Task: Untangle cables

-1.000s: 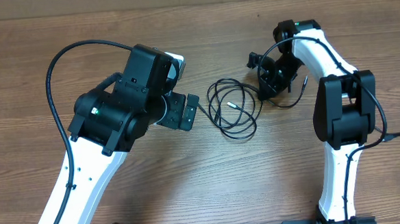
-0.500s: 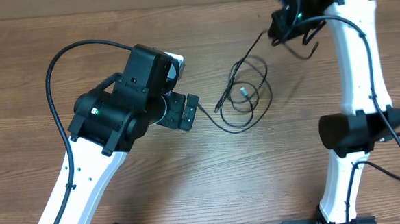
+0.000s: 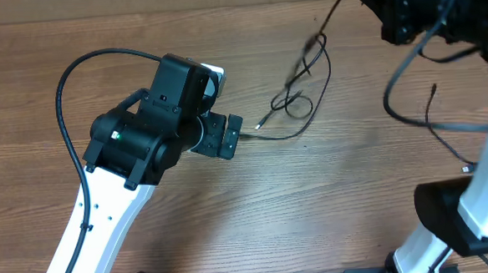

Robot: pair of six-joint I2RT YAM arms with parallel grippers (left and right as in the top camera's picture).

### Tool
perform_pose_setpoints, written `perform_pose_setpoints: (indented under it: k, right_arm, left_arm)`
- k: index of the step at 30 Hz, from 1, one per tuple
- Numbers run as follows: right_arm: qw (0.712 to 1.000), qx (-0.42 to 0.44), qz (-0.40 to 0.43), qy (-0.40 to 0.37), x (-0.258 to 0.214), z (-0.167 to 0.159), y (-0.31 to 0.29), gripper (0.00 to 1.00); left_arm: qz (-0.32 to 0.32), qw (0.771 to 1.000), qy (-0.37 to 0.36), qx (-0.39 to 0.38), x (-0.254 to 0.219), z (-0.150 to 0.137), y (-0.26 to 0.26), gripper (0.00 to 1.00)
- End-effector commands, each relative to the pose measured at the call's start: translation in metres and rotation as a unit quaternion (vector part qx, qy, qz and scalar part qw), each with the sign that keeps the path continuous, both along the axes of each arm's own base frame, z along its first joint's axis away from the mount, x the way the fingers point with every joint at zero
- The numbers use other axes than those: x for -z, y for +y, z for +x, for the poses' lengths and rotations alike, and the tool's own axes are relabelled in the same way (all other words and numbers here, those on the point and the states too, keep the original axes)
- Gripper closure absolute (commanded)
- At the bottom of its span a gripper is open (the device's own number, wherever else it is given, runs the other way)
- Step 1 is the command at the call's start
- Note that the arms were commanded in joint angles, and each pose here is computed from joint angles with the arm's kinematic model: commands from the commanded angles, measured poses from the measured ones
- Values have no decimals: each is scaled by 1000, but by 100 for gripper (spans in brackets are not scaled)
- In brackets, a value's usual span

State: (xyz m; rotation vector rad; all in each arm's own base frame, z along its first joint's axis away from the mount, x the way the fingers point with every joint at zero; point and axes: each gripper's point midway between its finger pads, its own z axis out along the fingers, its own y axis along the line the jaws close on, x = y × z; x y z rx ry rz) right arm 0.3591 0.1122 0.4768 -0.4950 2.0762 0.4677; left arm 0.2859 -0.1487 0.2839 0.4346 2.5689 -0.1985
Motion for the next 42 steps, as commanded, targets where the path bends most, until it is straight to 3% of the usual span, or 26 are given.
perform_pose_setpoints:
  k: [1, 18, 24, 29, 32, 36, 38, 39, 41, 42]
  right_arm:
    - [999, -28, 26, -23, -20, -21, 9, 96]
    - [980, -163, 110, -12, -41, -68, 47, 96]
    - [980, -163, 110, -11, -41, -68, 47, 96]
    - [980, -163, 110, -11, -41, -68, 47, 96]
    - [980, -163, 110, -11, -41, -68, 47, 96]
    - [980, -163, 110, -11, -41, -68, 47, 96]
    - [980, -163, 110, -12, -41, -68, 47, 96]
    - [980, -163, 110, -12, -41, -68, 47, 96]
    - [980, -163, 110, -12, -41, -68, 47, 96]
    - [980, -163, 110, -11, -41, -68, 47, 96]
  left_arm:
    - [-7, 1000, -16, -3, -11, -1, 1, 0]
    - [-12, 1000, -15, 0, -12, -2, -1, 0]
    - [-24, 1000, -10, 8, -12, -3, -6, 1]
    - [-46, 998, -37, 22, -14, 21, -25, 0]
    - [-68, 991, -38, 107, -9, 27, -53, 0]
    - [-110, 959, -33, 258, 6, 30, -100, 0]
    - [-111, 952, -35, 283, 12, 33, -107, 0]
    - [-107, 949, -39, 294, 18, 39, -111, 9]
    - [-102, 946, -49, 304, 20, 44, -114, 52]
    - [-103, 946, -51, 304, 19, 45, -114, 69]
